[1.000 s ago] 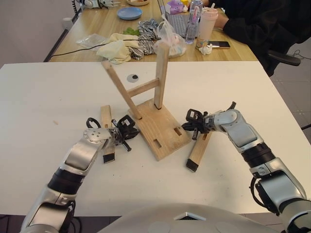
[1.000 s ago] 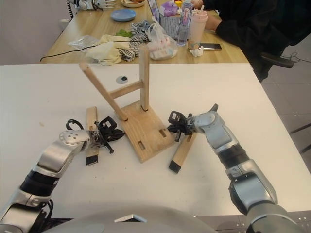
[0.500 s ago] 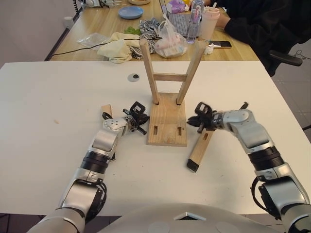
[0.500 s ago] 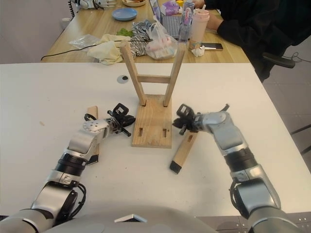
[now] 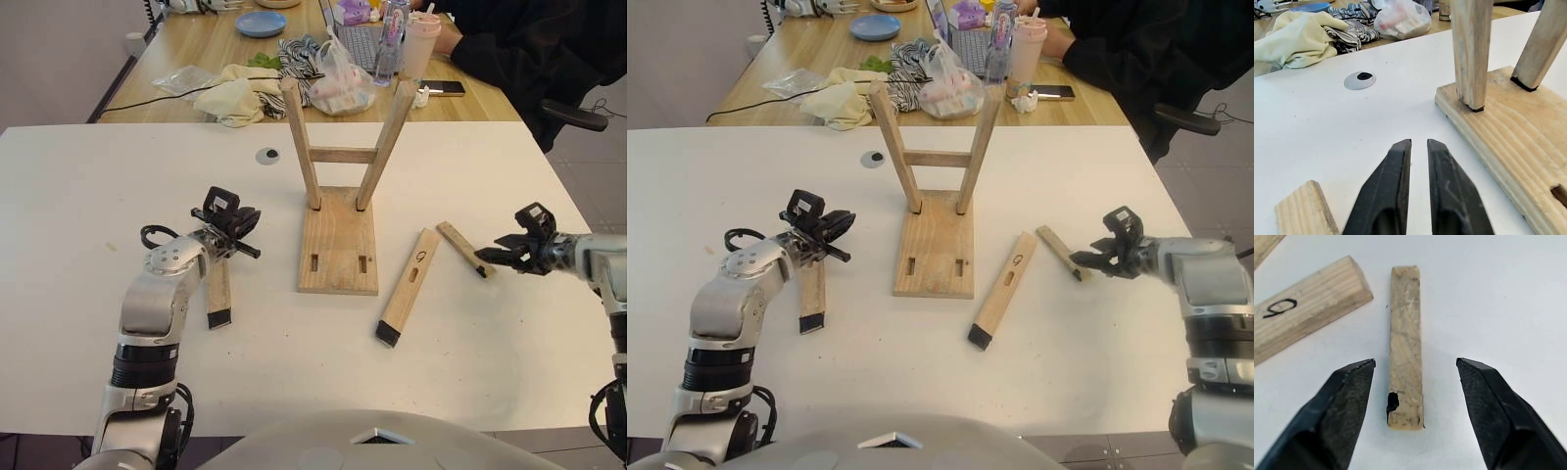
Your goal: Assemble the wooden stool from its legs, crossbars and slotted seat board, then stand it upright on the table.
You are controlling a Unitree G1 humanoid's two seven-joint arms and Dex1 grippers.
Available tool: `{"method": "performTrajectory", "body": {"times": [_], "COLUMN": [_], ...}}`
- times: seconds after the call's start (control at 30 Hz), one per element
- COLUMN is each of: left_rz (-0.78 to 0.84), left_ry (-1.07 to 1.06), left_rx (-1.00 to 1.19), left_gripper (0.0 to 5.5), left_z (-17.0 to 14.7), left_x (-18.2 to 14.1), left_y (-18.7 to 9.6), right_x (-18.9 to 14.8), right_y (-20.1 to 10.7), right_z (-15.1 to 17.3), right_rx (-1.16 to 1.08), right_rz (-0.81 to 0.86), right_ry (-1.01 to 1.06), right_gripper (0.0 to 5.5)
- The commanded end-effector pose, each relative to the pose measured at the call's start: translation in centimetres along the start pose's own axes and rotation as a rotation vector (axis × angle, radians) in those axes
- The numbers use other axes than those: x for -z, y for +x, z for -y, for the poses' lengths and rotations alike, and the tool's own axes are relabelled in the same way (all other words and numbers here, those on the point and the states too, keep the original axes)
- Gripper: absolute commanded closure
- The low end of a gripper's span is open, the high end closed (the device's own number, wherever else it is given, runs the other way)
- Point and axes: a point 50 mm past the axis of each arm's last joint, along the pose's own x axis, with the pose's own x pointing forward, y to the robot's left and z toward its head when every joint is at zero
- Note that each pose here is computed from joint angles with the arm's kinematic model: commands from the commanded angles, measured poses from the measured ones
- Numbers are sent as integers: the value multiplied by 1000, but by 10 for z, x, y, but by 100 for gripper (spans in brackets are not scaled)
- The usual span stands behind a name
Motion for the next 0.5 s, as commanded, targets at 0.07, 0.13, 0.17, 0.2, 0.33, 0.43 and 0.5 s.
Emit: {"method": "performTrajectory", "body": {"times": [0.07, 0.13, 0.17, 0.2, 0.33, 0.43, 0.5], "left_rz": [39, 64, 86, 132, 347, 386, 409], "left_ry": [33, 40, 39, 12, -238, -350, -419], "left_rx": [-1, 4, 9, 23, 121, 220, 273], "left_gripper": [494, 494, 494, 494, 494, 455, 424], "left_z": [0, 1, 2, 5, 17, 38, 48], "left_x": [-16, -22, -26, -32, -54, -56, -60], "left_y": [-2, -2, -3, -4, -12, -11, -10], "right_x": [27, 39, 44, 48, 56, 61, 63], "right_y": [7, 9, 10, 12, 21, 29, 33], "right_z": [-8, -9, -9, -9, -14, -19, -21], "right_rx": [-26, -24, -15, -3, -14, -37, -15], "right_rz": [-117, -167, -191, -206, -186, -175, -161], "right_ry": [-23, -58, -89, -123, -88, -42, -57], "right_gripper": [250, 270, 283, 296, 368, 407, 419]}}
